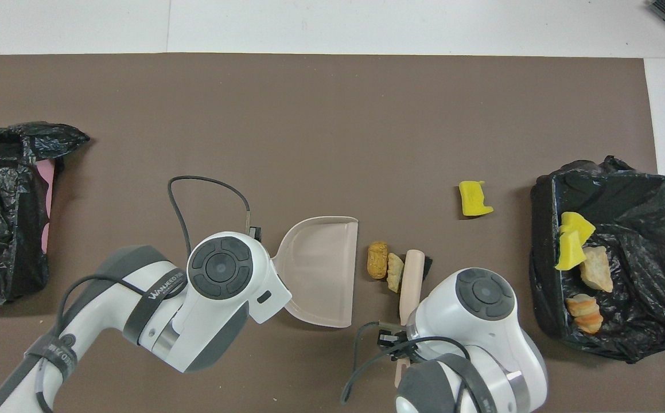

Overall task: Sweep and dump trash in bin
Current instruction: 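Lower the dustpan with the left gripper beside the bread and cake, then sweep the bread and cake into the dustpan with the right gripper's brush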

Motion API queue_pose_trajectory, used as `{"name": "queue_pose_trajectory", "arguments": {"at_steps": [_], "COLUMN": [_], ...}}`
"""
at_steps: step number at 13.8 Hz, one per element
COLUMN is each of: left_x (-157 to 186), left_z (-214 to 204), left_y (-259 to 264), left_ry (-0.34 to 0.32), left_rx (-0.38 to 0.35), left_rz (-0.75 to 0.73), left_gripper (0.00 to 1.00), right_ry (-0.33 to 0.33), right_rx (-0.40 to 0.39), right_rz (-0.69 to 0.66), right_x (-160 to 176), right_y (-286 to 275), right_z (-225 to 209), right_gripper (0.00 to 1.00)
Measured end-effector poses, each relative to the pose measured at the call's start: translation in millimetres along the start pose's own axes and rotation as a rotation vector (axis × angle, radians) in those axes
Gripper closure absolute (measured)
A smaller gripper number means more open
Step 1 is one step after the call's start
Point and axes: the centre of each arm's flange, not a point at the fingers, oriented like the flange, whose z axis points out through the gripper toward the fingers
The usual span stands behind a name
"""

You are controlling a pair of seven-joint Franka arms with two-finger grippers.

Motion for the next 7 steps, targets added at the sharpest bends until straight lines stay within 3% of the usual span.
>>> {"name": "queue_pose_trajectory", "arguments": {"at_steps": [7], "left_x": [7], "left_z": [5], "left_y": [0], "left_ry": [0.022], "left_rx": [0.029], "left_rz": [-0.064], "left_gripper": [0.69], "right_ry": [0.029], "right_rx": [0.040], "right_rz": [-0.123], "right_x": [-17], "right_y": [-84], "right_z": [-27], "right_gripper": [0.74]}}
